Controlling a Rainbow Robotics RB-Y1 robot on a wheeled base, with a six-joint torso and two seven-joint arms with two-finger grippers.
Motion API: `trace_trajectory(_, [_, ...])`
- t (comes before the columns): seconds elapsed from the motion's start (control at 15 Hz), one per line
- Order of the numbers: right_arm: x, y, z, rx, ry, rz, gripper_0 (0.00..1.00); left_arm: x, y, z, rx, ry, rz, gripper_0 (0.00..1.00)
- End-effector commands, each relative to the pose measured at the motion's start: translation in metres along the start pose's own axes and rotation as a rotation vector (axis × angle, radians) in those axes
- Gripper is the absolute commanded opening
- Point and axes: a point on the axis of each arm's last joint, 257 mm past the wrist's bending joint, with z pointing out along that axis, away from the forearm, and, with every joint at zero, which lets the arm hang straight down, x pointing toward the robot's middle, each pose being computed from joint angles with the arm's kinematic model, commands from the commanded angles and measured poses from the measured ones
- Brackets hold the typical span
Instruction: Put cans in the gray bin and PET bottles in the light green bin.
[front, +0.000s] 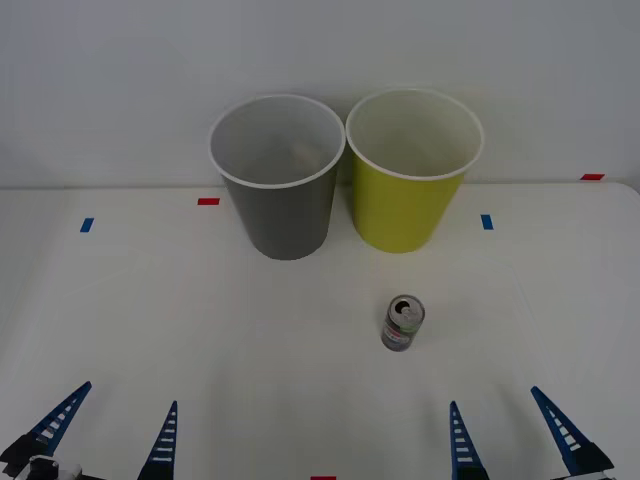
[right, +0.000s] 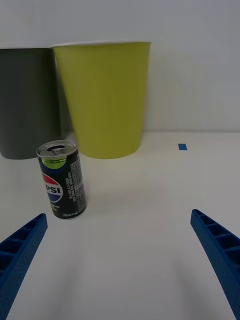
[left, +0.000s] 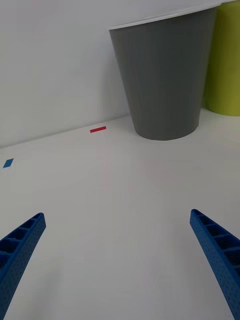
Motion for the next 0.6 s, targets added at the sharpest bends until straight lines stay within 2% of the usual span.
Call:
trace_trajectory(0.07, [0.002,0.016,0.014,-0.105,0.008,-0.033,1.00,0.000,0.000,0.000,0.000,0.000,0.000,1.00])
trace_trajectory(0.27, [0.009,0.036,0.033,-0.174,-0.002,-0.036,1.00,0.000,0.000,0.000,0.000,0.000,0.000,1.00])
trace_trajectory(0.4, [0.011,0.051,0.050,-0.205,-0.039,-0.038,1.00,0.000,0.000,0.000,0.000,0.000,0.000,1.00])
trace_trajectory(0.6, [0.015,0.059,0.073,-0.229,-0.046,-0.070,1.00,0.000,0.000,0.000,0.000,0.000,0.000,1.00])
